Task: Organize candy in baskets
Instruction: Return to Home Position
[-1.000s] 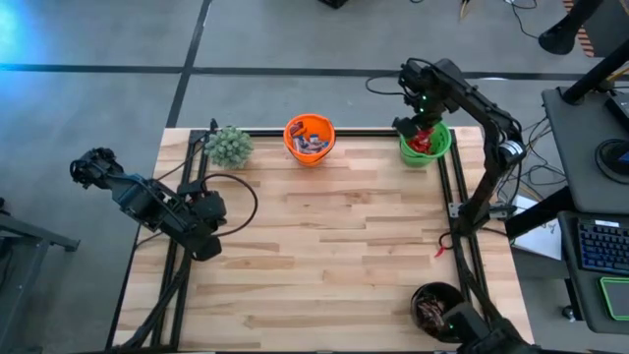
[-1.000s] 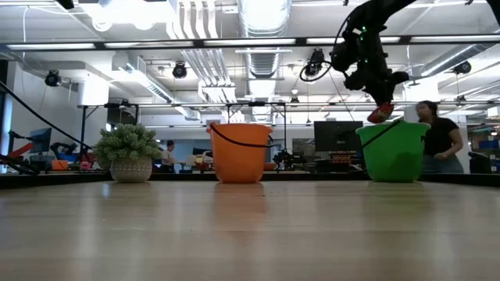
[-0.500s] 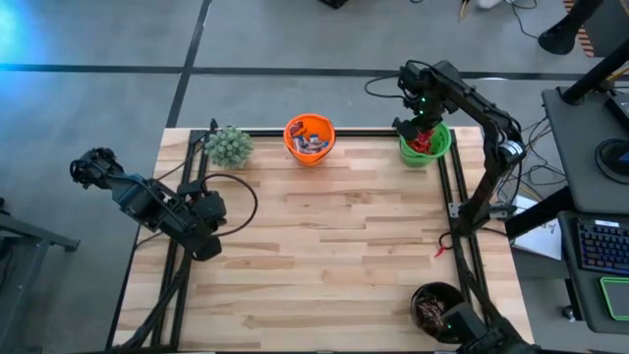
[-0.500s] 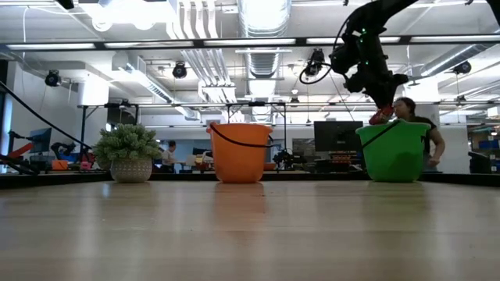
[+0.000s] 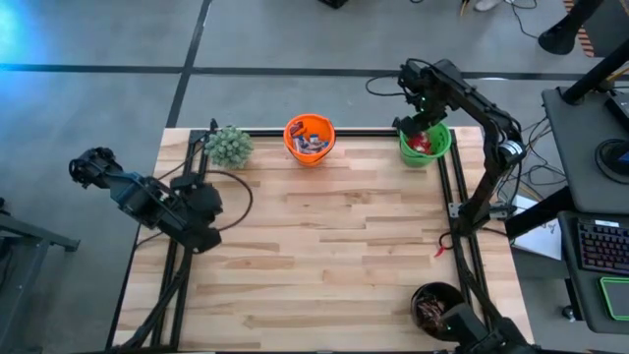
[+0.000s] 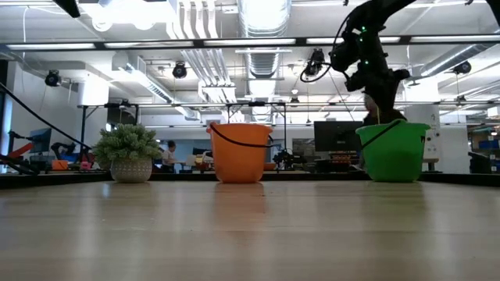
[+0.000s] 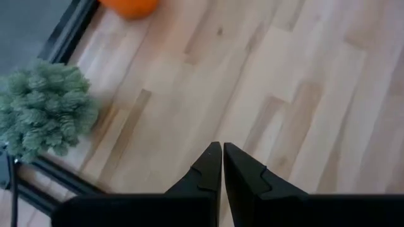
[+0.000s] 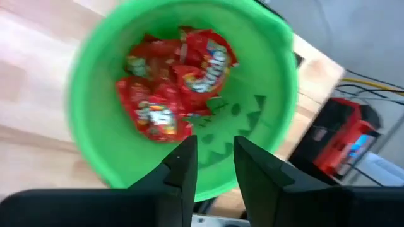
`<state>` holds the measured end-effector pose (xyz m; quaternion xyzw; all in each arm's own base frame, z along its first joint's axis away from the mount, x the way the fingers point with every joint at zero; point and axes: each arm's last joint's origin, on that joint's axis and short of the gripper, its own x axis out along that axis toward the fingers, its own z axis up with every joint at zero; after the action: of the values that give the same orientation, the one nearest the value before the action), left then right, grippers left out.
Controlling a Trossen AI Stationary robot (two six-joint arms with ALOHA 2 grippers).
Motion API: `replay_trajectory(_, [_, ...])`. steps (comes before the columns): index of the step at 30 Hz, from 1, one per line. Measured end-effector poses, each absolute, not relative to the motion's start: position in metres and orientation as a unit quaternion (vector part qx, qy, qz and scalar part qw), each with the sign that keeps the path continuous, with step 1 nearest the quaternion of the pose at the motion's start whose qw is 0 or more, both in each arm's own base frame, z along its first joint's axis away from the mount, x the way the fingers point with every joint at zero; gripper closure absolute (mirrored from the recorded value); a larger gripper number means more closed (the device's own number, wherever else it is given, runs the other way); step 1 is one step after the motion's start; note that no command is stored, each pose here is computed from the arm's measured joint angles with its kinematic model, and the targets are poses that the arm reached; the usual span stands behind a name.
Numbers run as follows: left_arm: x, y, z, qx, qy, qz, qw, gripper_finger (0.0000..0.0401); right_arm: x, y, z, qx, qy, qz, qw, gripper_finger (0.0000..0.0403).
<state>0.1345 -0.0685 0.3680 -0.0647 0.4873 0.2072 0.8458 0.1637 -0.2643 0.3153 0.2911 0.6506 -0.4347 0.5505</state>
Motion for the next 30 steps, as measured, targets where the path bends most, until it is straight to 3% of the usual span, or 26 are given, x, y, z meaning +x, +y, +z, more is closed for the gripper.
replay_trajectory(6, [0.116,-0.056,0.379,-0.108,0.43,0.221,0.869,0.0401,0.175,-0.26,0.33,0.318,0.611,-0.405,0.601,0.0326])
replay_trajectory(14, [0.089,-0.035,0.38,-0.111,0.327,0.273,0.898,0.0401,0.186,-0.237,0.367,0.282,0.538,-0.397,0.688,0.0342])
replay_trajectory(22, [0.076,-0.026,0.335,-0.144,0.312,0.31,0.887,0.0401,0.176,-0.217,0.388,0.27,0.508,-0.403,0.712,0.0344])
replay_trajectory(30, [0.08,-0.025,0.267,-0.163,0.21,0.316,0.911,0.0401,0.167,-0.206,0.4,0.282,0.481,-0.419,0.717,0.0344])
